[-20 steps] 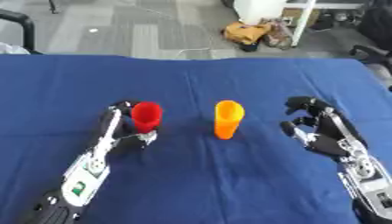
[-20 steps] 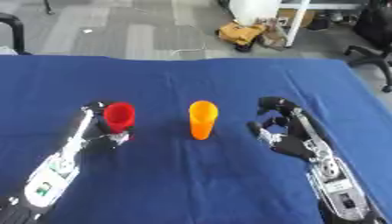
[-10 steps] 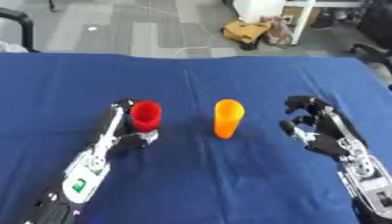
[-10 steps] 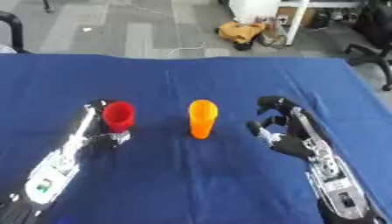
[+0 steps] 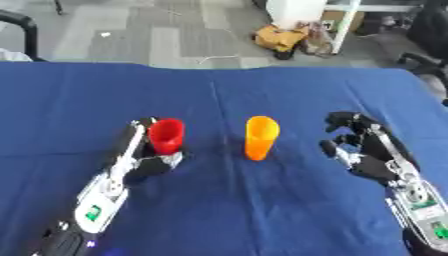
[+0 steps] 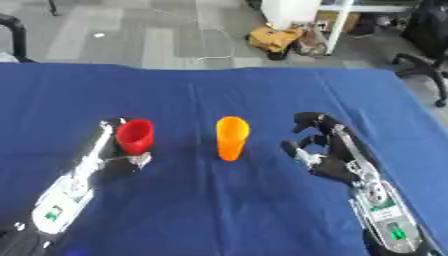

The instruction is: Pour the contents of one cup into another cup.

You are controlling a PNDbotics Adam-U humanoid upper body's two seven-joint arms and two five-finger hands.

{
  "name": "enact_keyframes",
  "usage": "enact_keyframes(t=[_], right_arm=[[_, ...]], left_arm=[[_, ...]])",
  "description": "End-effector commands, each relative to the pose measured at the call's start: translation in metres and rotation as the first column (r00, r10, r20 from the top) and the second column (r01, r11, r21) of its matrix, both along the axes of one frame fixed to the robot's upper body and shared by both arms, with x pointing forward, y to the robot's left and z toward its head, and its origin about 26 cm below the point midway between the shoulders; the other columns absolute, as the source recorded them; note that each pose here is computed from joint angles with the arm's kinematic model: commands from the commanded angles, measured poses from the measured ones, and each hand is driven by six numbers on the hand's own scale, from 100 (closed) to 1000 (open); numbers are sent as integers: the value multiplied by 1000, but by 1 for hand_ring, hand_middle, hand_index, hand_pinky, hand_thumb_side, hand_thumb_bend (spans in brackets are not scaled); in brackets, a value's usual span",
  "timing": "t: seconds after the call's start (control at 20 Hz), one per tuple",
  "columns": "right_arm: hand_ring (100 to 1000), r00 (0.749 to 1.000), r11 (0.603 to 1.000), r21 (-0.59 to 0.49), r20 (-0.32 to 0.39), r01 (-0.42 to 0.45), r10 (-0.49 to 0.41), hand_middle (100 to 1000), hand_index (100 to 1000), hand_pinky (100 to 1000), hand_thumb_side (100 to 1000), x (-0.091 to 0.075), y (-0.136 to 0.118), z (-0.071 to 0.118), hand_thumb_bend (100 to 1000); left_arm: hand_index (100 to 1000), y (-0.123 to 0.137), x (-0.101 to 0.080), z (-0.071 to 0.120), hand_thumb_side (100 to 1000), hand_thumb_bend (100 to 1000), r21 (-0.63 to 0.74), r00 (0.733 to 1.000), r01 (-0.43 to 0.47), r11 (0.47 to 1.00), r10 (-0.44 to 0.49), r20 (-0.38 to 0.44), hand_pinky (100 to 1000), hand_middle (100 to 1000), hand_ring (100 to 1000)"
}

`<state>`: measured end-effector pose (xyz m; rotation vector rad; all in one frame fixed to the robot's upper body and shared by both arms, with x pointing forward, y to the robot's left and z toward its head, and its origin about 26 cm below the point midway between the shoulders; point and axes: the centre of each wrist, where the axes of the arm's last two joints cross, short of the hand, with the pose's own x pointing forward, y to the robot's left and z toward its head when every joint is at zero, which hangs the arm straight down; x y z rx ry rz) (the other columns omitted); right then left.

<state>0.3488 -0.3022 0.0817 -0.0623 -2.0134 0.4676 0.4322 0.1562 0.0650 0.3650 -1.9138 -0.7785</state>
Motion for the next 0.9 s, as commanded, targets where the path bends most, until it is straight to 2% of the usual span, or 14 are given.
enact_keyframes(t=[0.05, 0.45, 0.65, 0.9], right_arm=[[841, 1000, 1000, -13, 28, 3, -2, 561, 779, 498, 319, 3, -4, 9, 500], [842, 998, 997, -42, 4, 67, -66, 557, 772, 492, 316, 6, -23, 1, 502], [853, 994, 988, -113, 22, 106, -105, 570, 782, 500, 332, 11, -36, -3, 514], [870, 992, 970, -211, 57, 118, -109, 587, 789, 523, 375, 22, -44, -7, 547]], left_arm=[[695, 3, 0, 19, 139, 100, -78, 998, -13, 997, 19, 67, 172, 373, 355], [696, 22, -16, 46, 136, 100, -151, 992, -31, 988, 49, 118, 169, 369, 352], [696, 21, -29, 62, 139, 100, -159, 990, 5, 987, 17, 137, 174, 370, 355], [697, 12, -47, 82, 145, 100, -188, 987, 65, 980, -35, 158, 182, 373, 358]])
